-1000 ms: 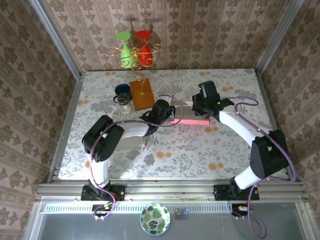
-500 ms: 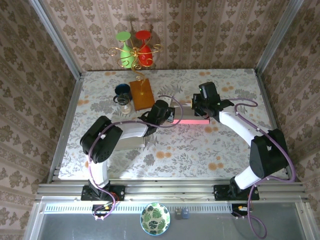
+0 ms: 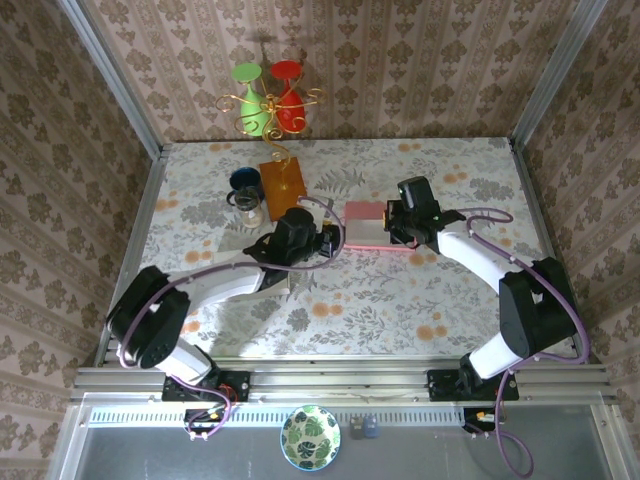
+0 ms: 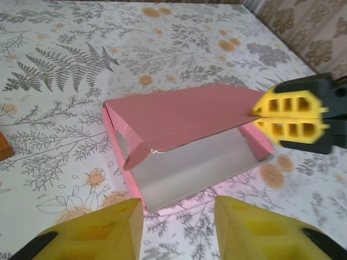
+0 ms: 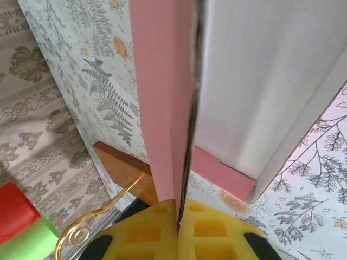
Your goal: Fold the paper box
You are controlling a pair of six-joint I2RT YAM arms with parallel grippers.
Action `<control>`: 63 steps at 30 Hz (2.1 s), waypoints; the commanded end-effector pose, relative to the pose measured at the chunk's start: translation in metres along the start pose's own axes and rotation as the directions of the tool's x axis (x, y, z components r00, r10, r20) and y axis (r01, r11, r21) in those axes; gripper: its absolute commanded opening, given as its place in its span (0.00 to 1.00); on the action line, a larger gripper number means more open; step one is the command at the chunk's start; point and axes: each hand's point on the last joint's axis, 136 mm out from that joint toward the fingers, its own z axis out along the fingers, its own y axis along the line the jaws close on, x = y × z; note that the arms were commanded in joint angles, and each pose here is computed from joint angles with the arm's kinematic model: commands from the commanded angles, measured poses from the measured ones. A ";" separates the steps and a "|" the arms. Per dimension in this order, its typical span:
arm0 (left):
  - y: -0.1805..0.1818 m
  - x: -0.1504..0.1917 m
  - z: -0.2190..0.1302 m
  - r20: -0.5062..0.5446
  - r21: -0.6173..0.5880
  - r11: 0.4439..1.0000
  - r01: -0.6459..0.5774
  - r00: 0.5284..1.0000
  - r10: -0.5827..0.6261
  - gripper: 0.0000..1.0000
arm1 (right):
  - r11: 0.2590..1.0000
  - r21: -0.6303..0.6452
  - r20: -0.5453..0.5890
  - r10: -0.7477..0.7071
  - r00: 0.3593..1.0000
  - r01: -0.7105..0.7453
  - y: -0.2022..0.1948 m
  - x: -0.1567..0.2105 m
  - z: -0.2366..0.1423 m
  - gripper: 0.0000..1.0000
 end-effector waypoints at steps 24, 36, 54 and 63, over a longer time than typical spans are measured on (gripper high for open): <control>0.018 -0.011 0.059 -0.295 0.051 0.819 0.571 0.792 -0.534 0.44 | 0.994 0.012 -0.062 -0.104 0.993 0.105 -0.031 -0.008 0.011 0.00; 0.022 0.017 0.079 -0.406 -0.012 0.790 0.613 0.719 -0.564 0.43 | 0.995 0.015 -0.068 -0.101 0.993 0.103 -0.032 -0.009 0.012 0.00; 0.030 0.044 0.089 -0.431 -0.038 0.782 0.622 0.696 -0.575 0.24 | 0.993 0.033 -0.082 -0.107 0.991 0.110 -0.040 -0.009 0.017 0.00; 0.040 0.063 0.082 -0.460 -0.104 0.815 0.570 0.699 -0.547 0.28 | 0.989 0.069 -0.080 -0.128 0.989 0.134 -0.060 -0.015 0.021 0.00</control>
